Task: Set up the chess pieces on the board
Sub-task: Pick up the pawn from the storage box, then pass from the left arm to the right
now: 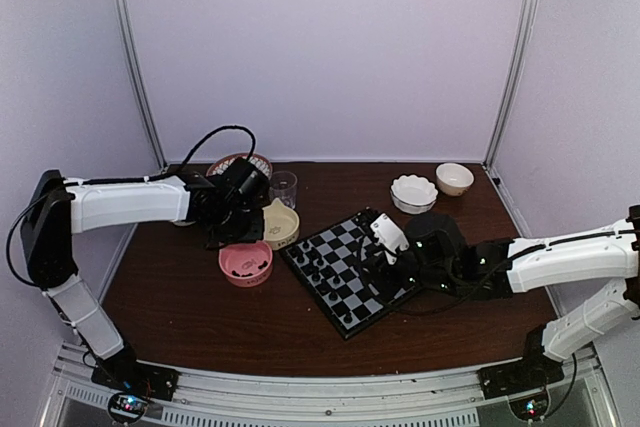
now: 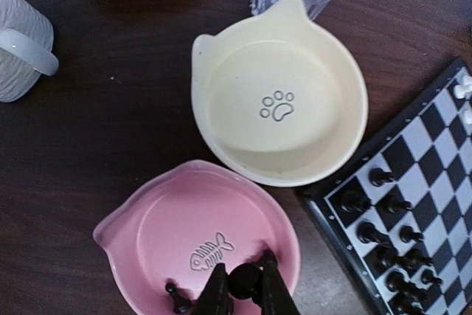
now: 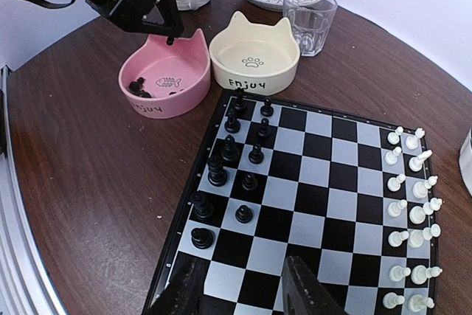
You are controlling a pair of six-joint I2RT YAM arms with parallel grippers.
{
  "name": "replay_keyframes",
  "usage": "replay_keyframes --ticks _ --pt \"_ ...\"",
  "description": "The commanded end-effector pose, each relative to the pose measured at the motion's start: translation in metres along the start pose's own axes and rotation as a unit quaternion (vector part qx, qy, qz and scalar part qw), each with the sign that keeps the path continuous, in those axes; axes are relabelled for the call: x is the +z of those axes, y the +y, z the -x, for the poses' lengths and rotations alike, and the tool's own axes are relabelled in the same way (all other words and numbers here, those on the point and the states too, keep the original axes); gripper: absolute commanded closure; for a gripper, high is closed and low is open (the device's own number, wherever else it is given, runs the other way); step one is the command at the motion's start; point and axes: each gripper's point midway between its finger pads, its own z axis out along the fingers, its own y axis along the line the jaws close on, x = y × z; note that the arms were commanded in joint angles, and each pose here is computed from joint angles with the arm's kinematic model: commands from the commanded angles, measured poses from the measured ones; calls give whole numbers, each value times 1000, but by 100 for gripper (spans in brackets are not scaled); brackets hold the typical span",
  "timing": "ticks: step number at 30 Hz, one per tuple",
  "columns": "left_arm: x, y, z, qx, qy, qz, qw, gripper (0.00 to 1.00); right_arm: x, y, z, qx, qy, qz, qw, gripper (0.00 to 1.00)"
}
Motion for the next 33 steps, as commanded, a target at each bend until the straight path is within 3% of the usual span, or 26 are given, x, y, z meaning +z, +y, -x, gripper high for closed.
replay_keyframes --ticks 1,11,19,33 --pt "-29 -20 0 -40 -16 -51 998 93 -3 11 22 2 -32 30 999 61" --pt "-79 -105 -4 -121 -46 -201 971 92 -16 9 30 14 -74 33 997 61" --pt "-97 -164 -13 -151 -40 -272 950 92 -16 6 30 22 -85 27 996 61" --pt "-108 -215 -39 -152 -4 -336 929 92 -3 3 23 16 -70 16 997 60"
